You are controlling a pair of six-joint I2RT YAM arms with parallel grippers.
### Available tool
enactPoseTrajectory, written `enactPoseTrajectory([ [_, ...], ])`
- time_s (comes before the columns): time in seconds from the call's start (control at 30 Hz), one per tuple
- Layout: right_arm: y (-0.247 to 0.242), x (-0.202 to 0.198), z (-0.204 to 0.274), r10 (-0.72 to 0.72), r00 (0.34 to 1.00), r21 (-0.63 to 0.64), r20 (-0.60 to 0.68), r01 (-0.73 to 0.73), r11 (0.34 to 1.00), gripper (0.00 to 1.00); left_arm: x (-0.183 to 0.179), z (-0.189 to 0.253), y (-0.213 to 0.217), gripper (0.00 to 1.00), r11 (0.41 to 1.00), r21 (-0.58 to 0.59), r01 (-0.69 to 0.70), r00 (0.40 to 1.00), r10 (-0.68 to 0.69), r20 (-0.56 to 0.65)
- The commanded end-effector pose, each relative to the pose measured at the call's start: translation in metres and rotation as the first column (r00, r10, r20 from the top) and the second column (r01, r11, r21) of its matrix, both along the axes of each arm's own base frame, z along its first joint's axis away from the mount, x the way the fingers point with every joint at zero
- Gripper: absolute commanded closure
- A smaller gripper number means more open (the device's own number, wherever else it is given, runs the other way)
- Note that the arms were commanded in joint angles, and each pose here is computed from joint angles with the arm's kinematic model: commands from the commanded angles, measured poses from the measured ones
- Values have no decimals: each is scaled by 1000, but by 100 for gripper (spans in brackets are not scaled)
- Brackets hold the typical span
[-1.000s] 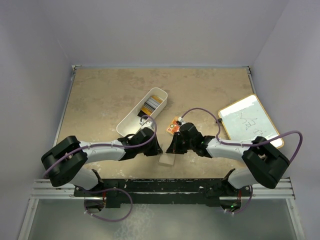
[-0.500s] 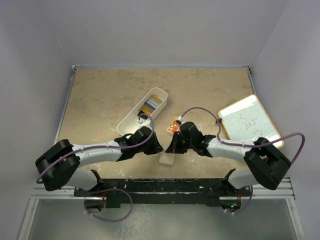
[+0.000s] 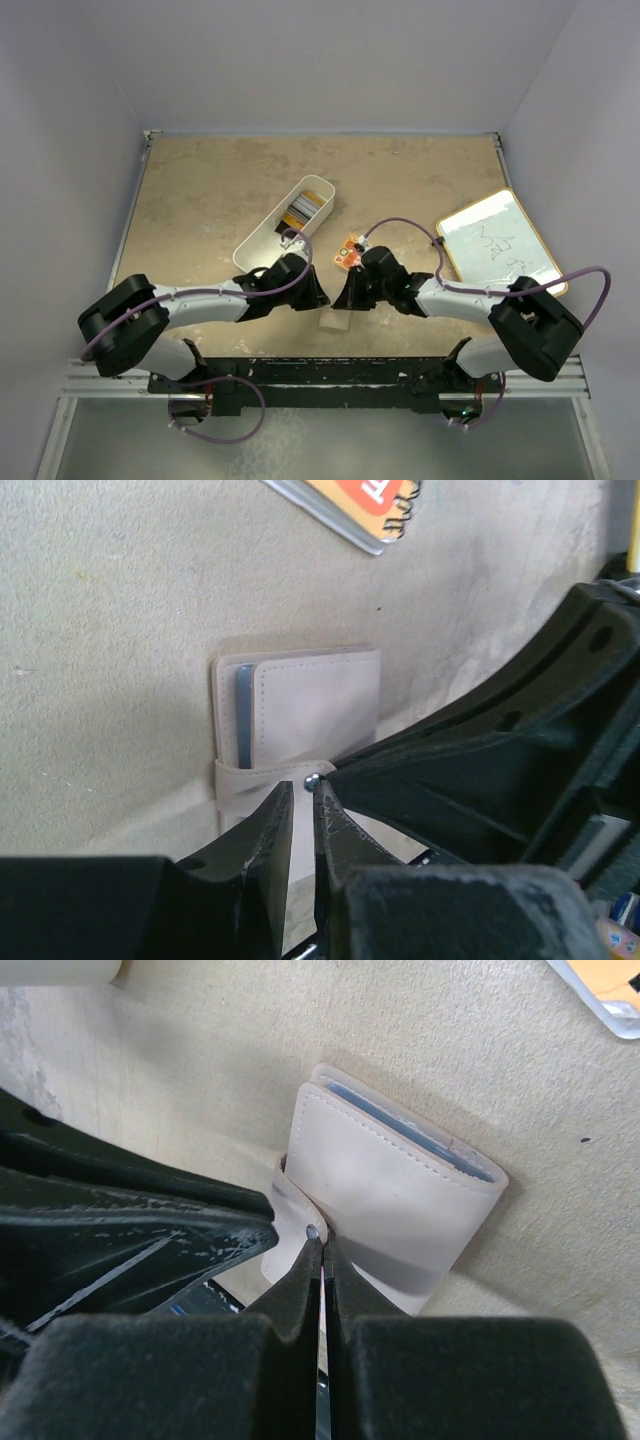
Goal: Put the credit cards into the card holder
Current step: Close the card holder at the center of the board.
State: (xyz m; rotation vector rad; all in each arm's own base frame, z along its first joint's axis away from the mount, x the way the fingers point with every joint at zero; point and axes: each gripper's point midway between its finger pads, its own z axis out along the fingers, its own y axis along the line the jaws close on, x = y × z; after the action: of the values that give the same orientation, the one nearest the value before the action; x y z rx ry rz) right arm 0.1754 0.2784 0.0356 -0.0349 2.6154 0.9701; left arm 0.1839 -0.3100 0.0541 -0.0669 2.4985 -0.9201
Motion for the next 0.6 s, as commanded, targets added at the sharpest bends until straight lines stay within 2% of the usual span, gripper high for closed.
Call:
enactPoseTrajectory([
  [0.0, -3, 2, 1, -20, 1000, 1, 11, 20, 1000, 100, 5, 7, -17, 89, 999, -38, 28, 1000, -28, 8],
  [0.33, -8, 2, -12, -24, 1000, -44, 0, 24, 999, 100, 4, 1, -19, 90, 999, -23, 45, 999, -45, -4],
  [0.57, -27, -1, -28, -19, 1000, -166, -7, 17, 986, 100, 3, -1, -16, 91, 998, 22, 63, 998, -63, -9],
])
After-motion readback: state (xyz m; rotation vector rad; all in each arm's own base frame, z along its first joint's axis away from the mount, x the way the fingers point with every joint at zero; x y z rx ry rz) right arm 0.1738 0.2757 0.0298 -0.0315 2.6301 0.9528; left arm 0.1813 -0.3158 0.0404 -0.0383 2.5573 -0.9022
